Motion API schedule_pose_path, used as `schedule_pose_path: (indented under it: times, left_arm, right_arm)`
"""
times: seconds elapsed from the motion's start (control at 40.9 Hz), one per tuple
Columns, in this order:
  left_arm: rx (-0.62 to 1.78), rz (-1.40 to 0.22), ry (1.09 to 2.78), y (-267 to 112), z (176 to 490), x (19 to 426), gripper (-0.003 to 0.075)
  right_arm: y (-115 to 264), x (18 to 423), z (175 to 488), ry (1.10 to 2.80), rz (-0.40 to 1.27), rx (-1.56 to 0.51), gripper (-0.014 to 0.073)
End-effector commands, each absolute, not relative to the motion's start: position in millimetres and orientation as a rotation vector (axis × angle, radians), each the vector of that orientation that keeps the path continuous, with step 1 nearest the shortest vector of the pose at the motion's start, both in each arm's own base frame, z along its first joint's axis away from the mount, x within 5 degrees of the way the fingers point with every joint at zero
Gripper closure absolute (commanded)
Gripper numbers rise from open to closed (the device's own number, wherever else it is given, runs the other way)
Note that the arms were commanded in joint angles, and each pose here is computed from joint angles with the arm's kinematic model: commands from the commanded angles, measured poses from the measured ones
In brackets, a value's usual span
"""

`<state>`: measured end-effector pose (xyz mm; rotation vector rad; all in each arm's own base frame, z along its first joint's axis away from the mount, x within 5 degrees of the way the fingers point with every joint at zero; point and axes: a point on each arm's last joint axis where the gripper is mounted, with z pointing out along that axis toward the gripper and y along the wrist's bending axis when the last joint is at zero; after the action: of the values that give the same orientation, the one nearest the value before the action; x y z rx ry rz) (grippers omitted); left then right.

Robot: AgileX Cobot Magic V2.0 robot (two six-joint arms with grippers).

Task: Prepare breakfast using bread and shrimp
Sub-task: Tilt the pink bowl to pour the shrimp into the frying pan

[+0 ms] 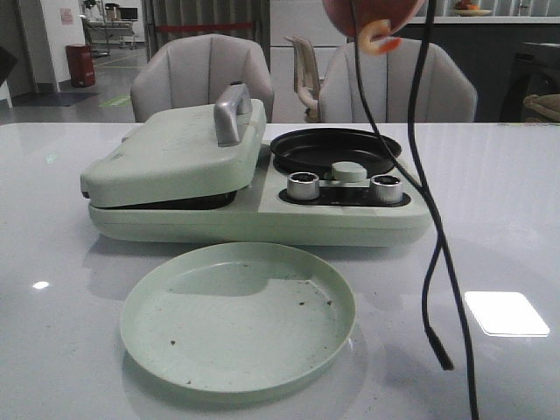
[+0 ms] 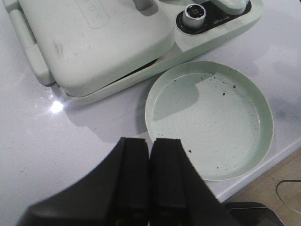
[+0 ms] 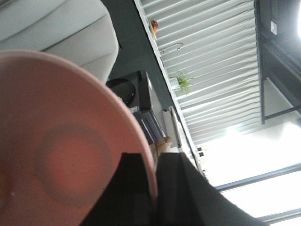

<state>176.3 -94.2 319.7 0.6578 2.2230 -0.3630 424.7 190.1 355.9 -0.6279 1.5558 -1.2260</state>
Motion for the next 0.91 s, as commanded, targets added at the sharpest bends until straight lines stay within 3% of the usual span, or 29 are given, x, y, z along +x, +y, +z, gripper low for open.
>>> schedule_pose_path:
  times: [0.0, 0.22, 0.881]
  left_arm:
    - [0.612, -0.386, 2.126, -96, 336, 177, 0.0619]
    - [0.612, -0.386, 2.126, -96, 336, 177, 0.0619]
    - [0.611, -0.386, 2.125, -96, 337, 177, 0.0619]
  right_arm:
    - [182, 414, 396, 1.431, -1.295, -0.528, 0.055]
    - [190, 424, 377, 1.441, -1.3, -0.584, 0.055]
    - [187, 419, 378, 1.459, -1.349, -0.525, 0.055]
